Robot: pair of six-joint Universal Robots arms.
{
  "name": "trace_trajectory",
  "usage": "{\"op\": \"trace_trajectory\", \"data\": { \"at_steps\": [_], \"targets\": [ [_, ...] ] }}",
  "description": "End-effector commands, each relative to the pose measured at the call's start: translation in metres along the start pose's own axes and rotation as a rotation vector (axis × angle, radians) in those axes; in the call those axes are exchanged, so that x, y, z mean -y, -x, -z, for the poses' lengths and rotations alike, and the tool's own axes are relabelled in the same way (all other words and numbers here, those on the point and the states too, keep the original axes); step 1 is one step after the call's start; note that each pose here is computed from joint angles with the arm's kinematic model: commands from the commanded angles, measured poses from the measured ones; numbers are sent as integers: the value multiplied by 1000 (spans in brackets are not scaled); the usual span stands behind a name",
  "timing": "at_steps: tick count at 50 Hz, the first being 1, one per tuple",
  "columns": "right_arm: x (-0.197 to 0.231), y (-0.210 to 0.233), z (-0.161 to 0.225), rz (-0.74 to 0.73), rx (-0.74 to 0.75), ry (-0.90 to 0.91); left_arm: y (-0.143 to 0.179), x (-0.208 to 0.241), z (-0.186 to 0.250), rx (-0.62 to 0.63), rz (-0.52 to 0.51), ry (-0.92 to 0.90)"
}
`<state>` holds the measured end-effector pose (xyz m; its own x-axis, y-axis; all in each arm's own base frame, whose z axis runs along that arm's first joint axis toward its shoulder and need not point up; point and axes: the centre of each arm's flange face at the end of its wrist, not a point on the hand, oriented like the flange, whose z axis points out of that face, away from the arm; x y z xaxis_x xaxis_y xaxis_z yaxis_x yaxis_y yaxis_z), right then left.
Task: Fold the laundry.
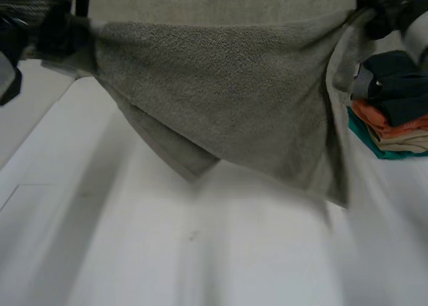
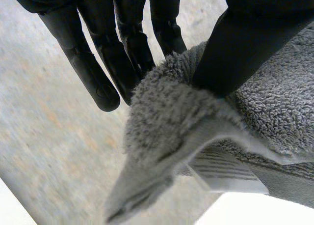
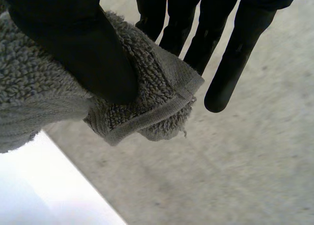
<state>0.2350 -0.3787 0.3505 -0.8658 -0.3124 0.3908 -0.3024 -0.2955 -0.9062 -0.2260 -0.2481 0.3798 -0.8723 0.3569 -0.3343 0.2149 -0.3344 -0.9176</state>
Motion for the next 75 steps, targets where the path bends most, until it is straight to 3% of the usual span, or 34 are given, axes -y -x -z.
{"op": "trace_trajectory", "data": {
  "at_steps": [1,6,12,17,22,32,38,46,60,75],
  "targets": [
    [-83,66,-34,35,100,86,-33,-77,-23,-76,-18,216],
    [-143,105,-46,57,107,67,-62,-137,-26,-109,-41,381],
    [-175,116,-60,86,9,-29,-71,-173,-29,-82,-60,461],
    [-156,96,-71,120,-160,-122,-65,-164,-33,-52,-68,432],
    [-115,80,-65,122,-189,-135,-62,-148,-33,-48,-68,386],
    [-62,67,2,197,26,136,-59,-130,-34,-41,-65,336],
    [-73,75,59,243,224,377,-55,-119,-33,-31,-65,307],
    [-103,82,112,312,432,520,-54,-116,-35,-34,-64,294],
    [-161,86,122,34,325,574,-57,-113,-40,-35,-64,279],
    [-189,93,112,-21,298,550,-57,-115,-39,-35,-64,284]
  ]
}}
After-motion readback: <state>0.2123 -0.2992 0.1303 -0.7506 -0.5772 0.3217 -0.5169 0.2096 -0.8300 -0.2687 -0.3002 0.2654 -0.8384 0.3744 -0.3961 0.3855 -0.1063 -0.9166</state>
